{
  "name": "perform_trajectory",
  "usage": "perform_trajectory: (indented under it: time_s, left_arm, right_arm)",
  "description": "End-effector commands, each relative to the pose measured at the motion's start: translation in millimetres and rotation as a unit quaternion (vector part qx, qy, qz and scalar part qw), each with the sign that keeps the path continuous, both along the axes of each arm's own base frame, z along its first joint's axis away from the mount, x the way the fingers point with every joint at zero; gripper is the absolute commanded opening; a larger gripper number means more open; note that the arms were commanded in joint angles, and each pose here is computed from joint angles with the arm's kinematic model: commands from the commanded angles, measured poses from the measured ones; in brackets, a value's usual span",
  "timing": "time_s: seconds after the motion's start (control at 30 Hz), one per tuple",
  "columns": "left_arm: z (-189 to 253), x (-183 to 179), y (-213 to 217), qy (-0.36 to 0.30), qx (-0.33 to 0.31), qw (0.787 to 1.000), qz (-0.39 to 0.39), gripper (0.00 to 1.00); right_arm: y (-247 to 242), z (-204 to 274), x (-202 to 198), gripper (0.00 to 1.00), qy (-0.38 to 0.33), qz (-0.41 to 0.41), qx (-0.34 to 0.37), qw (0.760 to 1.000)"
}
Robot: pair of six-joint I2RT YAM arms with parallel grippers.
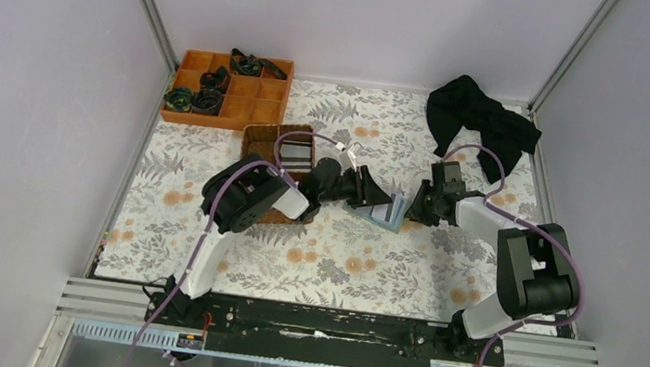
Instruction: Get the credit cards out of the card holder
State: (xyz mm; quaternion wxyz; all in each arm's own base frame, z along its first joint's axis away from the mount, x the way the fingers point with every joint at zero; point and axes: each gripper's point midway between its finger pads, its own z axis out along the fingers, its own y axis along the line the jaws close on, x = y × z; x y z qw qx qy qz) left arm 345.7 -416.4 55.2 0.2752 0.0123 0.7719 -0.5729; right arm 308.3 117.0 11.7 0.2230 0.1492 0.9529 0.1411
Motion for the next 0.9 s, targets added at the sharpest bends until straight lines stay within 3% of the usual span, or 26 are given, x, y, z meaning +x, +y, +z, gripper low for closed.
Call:
perform_trajectory:
  time_s: [0.0,0.17,0.5,0.87]
  left_arm:
    - [-9.3,-15.0,-13.2,0.008,-0.012,1.000,-0.025,0.45]
    - [5.7,-20.9,-18.2,-0.001,-0.039,0.999,-0.026,0.45]
    - [-10.9,3.4,28.0,-0.035,0.146,0.988,0.035,0.45]
    - [-46.4,5.8,110.1,0.002,0.218,0.972,0.091,0.45]
  right_arm:
    - [3.1,3.9,10.9,0.26,-0.011,0.003,0.004,1.000]
    - [2.4,4.1,10.0,0.26,-0.011,0.002,0.003,1.000]
    - [3.0,9.6,12.0,0.27,-0.018,0.003,0.004,1.000]
    - [6.2,7.5,11.6,0.28,-0.017,0.010,0.013,1.000]
